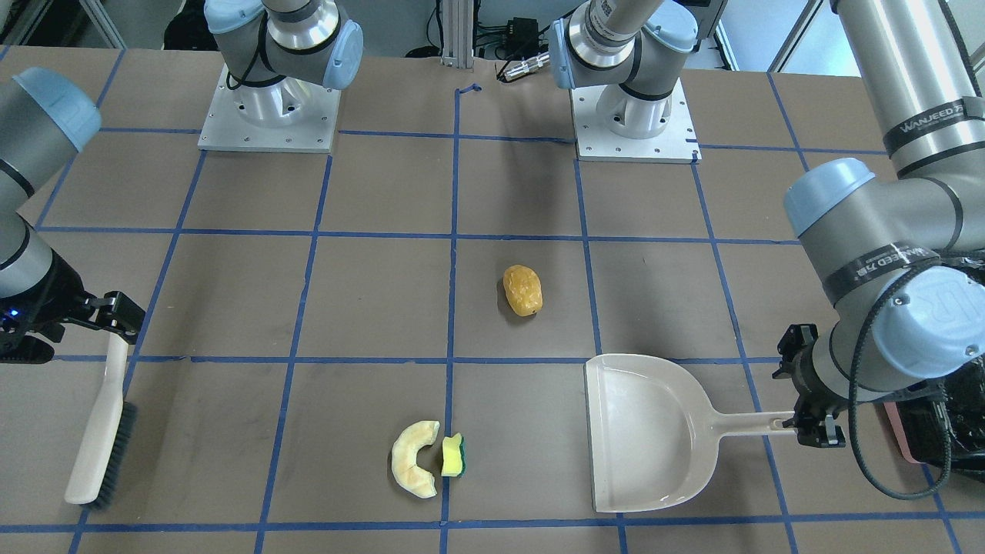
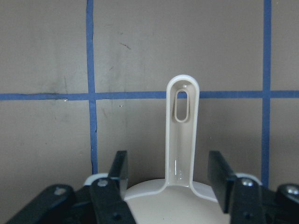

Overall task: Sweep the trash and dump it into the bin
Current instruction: 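Grasp the dustpan handle with the left gripper while the right gripper grasps the brush handle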

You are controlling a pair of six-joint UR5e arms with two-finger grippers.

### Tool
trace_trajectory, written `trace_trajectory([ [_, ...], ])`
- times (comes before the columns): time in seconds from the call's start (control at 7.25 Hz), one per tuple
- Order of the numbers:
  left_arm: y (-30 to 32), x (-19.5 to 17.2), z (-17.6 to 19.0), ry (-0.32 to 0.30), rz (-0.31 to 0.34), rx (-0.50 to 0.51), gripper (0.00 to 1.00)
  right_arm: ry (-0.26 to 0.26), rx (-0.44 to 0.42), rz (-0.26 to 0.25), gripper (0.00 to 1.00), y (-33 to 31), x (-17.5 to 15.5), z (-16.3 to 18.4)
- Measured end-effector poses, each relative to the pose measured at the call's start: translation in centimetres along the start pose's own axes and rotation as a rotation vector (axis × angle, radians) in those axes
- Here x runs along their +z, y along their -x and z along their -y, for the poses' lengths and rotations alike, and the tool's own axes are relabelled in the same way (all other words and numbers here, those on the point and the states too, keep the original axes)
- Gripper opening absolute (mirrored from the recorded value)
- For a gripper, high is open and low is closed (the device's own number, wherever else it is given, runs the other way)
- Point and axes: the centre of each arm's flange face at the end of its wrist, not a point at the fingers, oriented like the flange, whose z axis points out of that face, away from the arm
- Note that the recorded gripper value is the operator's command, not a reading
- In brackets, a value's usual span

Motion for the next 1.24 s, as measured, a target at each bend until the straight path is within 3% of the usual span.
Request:
trace_trajectory([
  [0.41,-2.2,4.5,-0.5,-0.010,-0.004,-0.042,0.60,0.052,0.060,-0.026,0.96,-1.1,4.2,0.1],
  [0.83,-2.9,5.9,-0.7,-0.013,-0.011,-0.065,0.52,0.119,0.055,-0.036,0.99,-0.2,6.3,-2.9],
  [0.97,-2.9,6.1,-0.9,-0.013,-0.009,-0.068,0.58,0.124,0.051,-0.051,0.98,-0.2,6.6,-3.4],
  [1.1,-2.8,6.2,-1.1,-0.012,-0.006,-0.072,0.81,0.109,0.053,-0.062,0.96,-0.3,6.7,-3.3],
  [1.24,-2.6,6.0,-1.3,-0.011,-0.006,-0.072,0.81,0.096,0.059,-0.065,0.83,-0.3,6.7,-3.2],
])
